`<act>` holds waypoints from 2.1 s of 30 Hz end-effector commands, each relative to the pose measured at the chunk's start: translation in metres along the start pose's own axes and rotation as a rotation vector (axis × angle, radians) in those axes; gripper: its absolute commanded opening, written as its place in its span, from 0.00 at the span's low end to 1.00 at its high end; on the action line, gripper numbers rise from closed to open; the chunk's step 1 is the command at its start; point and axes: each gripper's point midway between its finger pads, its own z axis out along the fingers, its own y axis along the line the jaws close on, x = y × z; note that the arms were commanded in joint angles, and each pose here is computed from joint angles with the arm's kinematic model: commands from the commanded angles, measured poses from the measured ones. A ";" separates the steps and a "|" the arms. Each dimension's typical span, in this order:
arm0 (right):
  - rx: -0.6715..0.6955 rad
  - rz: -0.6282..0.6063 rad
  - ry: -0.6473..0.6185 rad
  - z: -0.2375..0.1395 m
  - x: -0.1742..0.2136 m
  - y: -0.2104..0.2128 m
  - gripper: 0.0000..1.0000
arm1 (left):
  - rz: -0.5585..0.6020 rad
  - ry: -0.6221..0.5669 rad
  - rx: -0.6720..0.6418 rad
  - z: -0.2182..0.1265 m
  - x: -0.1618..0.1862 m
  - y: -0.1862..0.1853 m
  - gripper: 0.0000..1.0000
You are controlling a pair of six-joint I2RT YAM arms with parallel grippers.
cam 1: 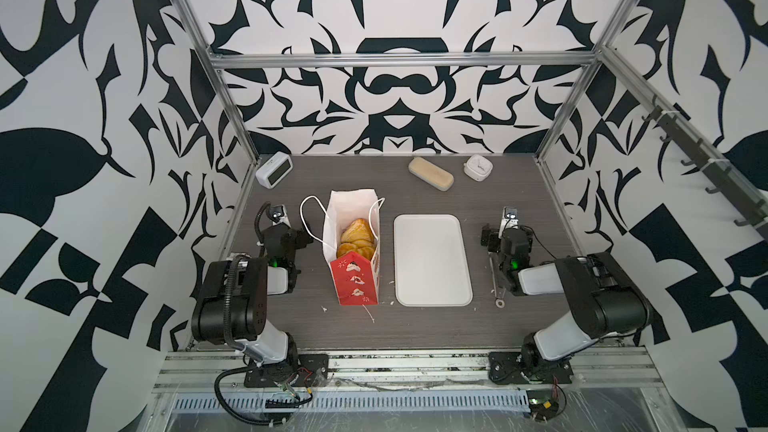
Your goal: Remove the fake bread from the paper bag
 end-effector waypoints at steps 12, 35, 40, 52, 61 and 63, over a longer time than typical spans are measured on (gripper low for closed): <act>-0.004 0.012 -0.038 -0.001 -0.011 0.000 1.00 | -0.015 -0.022 0.012 0.001 -0.007 -0.002 0.99; 0.050 0.035 -0.086 -0.017 -0.024 -0.008 0.98 | -0.020 -0.037 0.004 -0.014 -0.028 -0.001 0.99; 0.092 0.010 -0.119 -0.029 -0.041 -0.010 0.97 | -0.045 -0.143 -0.065 -0.042 -0.075 0.011 1.00; -0.058 0.035 -0.022 -0.087 -0.110 0.027 1.00 | -0.440 -0.253 0.087 -0.199 -0.207 -0.003 0.94; -0.162 0.017 0.157 -0.109 -0.093 0.035 1.00 | -0.466 0.176 0.596 -0.262 -0.160 -0.094 0.91; -0.173 0.026 0.156 -0.110 -0.092 0.037 1.00 | -0.471 0.221 0.604 -0.262 -0.147 -0.096 0.90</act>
